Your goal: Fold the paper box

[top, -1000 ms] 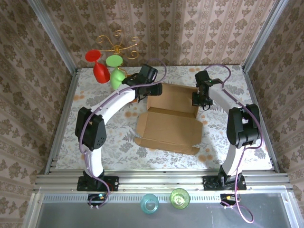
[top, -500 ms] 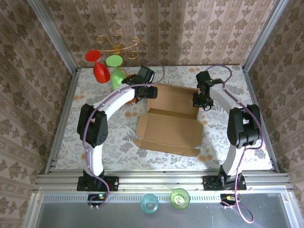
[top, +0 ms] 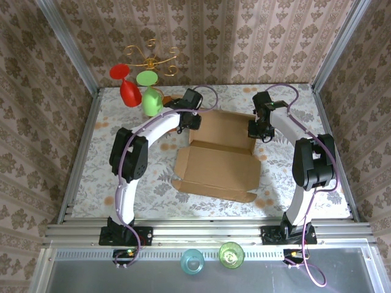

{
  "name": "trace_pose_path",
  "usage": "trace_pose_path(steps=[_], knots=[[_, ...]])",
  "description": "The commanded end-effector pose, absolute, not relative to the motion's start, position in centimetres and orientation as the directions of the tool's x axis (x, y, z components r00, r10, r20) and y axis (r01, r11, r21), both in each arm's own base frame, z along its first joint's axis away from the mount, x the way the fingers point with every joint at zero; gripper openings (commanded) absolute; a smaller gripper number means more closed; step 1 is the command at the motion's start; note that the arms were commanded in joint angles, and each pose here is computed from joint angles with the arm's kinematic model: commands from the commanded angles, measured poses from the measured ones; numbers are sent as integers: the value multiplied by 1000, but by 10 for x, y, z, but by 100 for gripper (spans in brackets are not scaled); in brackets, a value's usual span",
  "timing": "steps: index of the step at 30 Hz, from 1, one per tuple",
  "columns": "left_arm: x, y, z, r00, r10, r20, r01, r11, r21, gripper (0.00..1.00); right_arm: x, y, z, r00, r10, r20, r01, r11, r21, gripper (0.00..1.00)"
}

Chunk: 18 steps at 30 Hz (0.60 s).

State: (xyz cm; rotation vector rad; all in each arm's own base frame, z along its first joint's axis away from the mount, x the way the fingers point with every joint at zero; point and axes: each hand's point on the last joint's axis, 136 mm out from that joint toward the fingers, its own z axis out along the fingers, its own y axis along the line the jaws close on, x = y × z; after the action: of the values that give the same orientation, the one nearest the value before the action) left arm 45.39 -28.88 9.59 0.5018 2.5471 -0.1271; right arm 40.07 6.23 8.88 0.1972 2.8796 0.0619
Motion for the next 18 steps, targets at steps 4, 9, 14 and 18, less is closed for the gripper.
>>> trace_pose_path(steps=[4,9,14,18], knots=[[463,-291,91,-757,392,-523,388,913,122,18,396,64,84,-969,161,-188,150,986,70,0],[462,-288,88,-753,415,-510,378,908,180,7,397,63,85,-967,169,-190,159,985,64,0],[460,-289,87,-754,422,-504,371,906,203,0,395,63,82,-968,172,-180,165,985,56,0],[456,-295,90,-746,431,-507,387,901,197,2,394,63,82,-968,178,-177,170,984,58,0]])
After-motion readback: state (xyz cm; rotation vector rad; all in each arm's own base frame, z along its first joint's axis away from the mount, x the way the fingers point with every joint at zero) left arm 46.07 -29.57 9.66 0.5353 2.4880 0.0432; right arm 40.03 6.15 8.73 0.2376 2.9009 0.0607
